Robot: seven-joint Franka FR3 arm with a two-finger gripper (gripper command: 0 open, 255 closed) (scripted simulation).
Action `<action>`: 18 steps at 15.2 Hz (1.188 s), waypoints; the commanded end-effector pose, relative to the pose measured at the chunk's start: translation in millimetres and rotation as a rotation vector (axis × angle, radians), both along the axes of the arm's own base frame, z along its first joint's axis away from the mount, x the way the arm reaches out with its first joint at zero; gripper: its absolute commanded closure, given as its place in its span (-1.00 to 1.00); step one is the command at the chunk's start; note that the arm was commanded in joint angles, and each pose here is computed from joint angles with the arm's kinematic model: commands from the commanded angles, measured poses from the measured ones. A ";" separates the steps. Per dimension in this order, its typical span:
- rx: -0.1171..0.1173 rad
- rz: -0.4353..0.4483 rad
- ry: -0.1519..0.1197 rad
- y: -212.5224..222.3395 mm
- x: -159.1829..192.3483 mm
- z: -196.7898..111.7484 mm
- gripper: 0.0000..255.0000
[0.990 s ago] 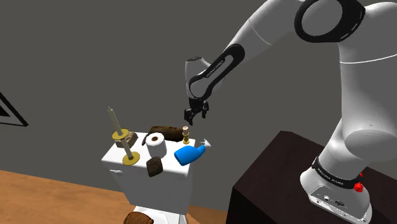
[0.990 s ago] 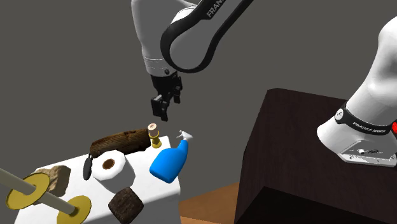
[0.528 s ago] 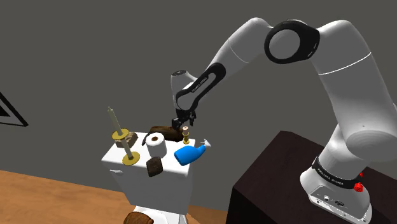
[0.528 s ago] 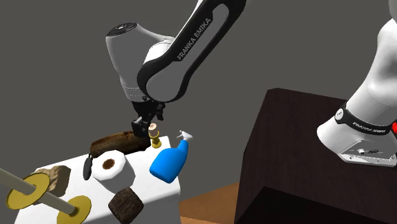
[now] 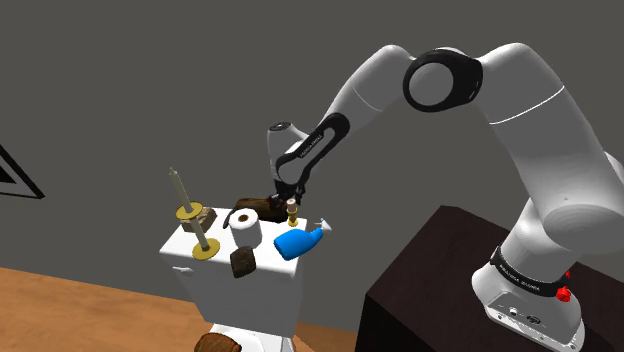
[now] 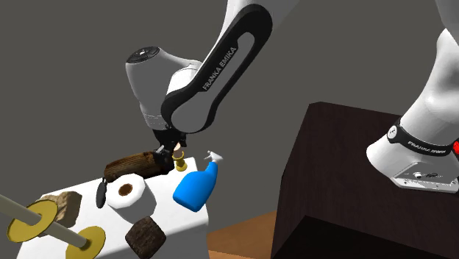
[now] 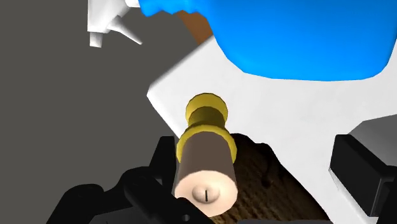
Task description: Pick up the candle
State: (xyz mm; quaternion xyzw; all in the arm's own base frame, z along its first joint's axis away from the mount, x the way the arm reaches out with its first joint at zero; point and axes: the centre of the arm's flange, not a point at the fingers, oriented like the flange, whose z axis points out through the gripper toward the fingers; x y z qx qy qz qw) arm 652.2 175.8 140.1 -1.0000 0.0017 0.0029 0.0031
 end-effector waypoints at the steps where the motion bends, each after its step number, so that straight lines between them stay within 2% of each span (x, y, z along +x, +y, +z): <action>1: -0.017 -0.012 0.023 -23.5 1.0 -19.6 -1.00; 2: -0.017 -0.013 0.023 -21.3 1.3 -23.1 1.00; 4: -0.017 -0.013 0.023 -17.4 -7.6 -30.2 1.00; 10: -0.018 -0.012 0.024 -14.1 -3.7 -36.4 1.00; 11: -0.017 -0.012 0.023 -23.5 1.0 -19.6 1.00; 18: -0.017 -0.012 0.023 -23.5 1.0 17.4 1.00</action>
